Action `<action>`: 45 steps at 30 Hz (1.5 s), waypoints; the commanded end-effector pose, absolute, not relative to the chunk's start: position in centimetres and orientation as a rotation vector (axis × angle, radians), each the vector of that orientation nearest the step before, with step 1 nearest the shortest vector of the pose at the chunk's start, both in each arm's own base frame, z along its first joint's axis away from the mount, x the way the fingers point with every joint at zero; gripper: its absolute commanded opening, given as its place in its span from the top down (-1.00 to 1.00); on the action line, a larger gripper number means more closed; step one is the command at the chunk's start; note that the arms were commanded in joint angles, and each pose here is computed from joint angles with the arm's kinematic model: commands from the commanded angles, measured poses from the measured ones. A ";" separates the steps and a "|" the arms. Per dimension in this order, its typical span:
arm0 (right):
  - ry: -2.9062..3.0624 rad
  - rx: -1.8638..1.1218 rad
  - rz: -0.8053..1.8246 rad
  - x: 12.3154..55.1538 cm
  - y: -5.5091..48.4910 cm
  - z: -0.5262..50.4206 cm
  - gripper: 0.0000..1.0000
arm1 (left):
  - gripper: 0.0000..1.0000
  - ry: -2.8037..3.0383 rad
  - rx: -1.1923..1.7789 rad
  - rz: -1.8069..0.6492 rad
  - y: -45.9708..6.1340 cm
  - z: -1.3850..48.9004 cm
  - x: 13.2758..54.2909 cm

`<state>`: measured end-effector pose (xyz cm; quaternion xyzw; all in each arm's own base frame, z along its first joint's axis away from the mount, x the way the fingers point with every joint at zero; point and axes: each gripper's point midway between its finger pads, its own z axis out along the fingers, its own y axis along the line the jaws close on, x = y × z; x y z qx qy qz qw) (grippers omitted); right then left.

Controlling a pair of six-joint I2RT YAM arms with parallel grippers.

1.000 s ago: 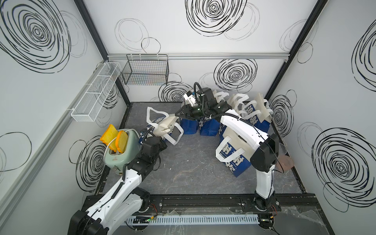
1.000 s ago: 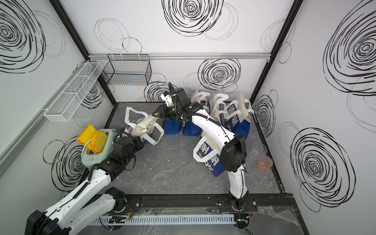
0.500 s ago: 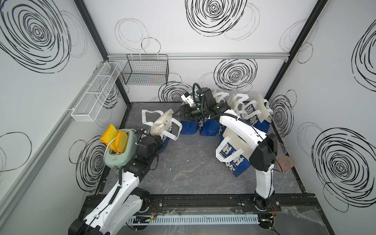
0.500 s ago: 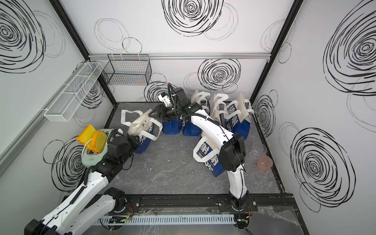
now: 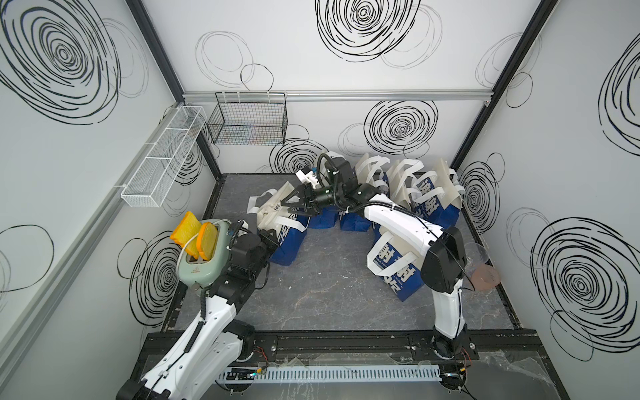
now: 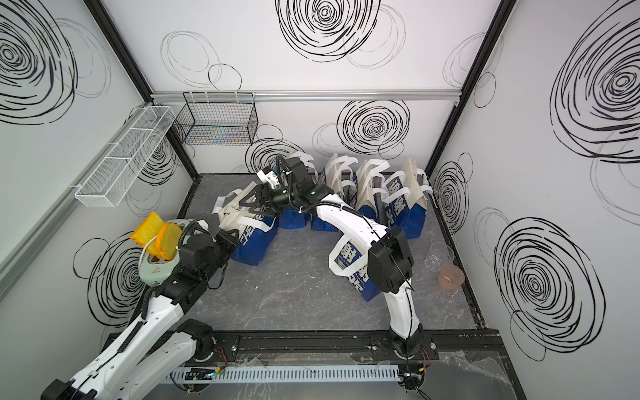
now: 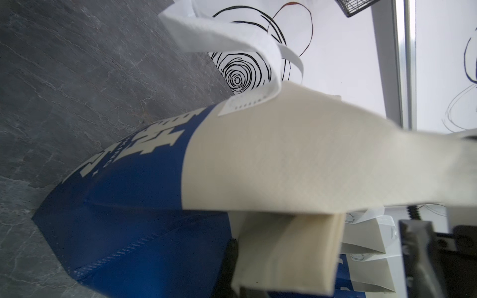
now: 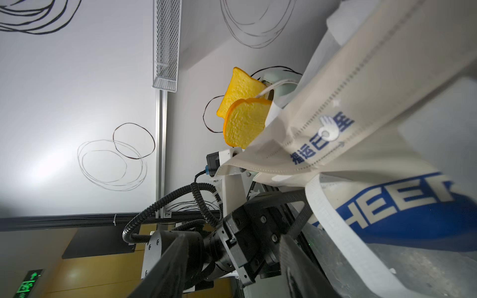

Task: Open the takeout bag
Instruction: Open the takeout bag at the center of the board.

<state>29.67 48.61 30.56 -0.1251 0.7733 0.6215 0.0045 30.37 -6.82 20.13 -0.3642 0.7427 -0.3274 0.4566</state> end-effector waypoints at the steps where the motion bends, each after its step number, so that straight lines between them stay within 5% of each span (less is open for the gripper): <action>1: 2.443 -0.294 2.096 28.6 49.4 31.1 -0.25 | 1.00 1.809 -0.904 -0.831 -6.9 20.2 30.5; 11: 2.502 -0.048 2.229 29.6 49.3 31.0 -0.36 | 1.00 1.827 -0.832 -0.770 -6.8 20.1 30.5; 18: 2.630 0.255 2.308 29.3 48.9 30.3 -0.07 | 1.00 1.806 -0.773 -0.738 -6.9 20.2 30.6; 45: 2.751 0.510 2.320 30.3 51.3 28.9 0.05 | 1.00 1.766 -0.605 -0.677 -8.2 19.7 30.0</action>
